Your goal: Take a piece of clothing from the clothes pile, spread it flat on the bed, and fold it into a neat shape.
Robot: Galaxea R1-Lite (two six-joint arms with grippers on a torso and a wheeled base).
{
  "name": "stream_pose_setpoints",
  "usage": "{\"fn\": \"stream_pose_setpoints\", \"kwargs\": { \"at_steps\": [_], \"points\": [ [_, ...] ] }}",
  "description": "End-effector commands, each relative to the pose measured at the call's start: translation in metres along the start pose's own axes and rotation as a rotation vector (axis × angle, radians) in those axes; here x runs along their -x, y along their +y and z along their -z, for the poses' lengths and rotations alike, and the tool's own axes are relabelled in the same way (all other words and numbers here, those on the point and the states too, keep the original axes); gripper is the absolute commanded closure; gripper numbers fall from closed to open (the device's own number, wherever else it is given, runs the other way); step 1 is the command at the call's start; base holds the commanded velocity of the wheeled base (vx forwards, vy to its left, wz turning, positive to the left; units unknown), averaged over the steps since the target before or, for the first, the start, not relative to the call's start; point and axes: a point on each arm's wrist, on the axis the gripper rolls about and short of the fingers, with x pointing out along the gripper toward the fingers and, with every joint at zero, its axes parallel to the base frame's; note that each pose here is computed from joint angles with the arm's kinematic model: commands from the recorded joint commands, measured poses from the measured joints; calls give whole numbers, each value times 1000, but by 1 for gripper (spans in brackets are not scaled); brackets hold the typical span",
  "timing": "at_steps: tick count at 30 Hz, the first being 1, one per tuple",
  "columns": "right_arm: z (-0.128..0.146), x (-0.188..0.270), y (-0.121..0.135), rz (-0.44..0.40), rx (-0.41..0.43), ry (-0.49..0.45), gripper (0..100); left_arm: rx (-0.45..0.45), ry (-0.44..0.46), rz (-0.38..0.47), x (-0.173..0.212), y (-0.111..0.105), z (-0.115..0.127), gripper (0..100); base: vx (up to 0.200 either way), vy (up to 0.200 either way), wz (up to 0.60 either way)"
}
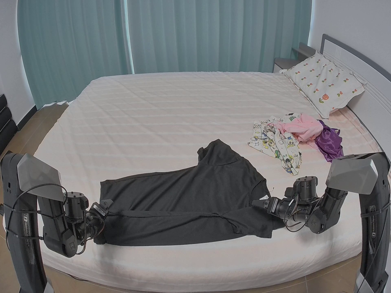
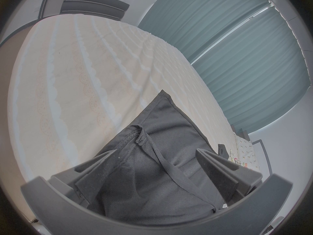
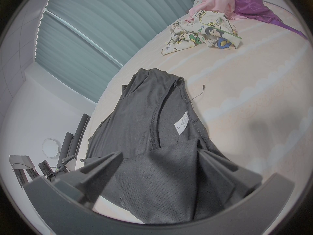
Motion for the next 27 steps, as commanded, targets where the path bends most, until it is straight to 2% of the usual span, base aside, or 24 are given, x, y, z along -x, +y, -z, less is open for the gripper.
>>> {"fn": "stream_pose_setpoints", "kwargs": {
  "at_steps": [1, 17, 22, 27],
  "points": [
    [0, -1, -1, 1, -1, 0, 100, 0, 0, 0, 0, 0, 0, 0, 0, 0, 0],
    [-21, -4, -8, -4, -18, -72, 100, 3, -2, 2, 0, -1, 0, 0, 0, 0, 0],
    [-27, -9, -10, -14, -62, -89, 100, 3, -3, 4, 0, -1, -1, 0, 0, 0, 0],
    [-29, -11, -9, -20, -68, -93, 100, 3, -3, 1, 0, -1, 0, 0, 0, 0, 0]
  ]
}}
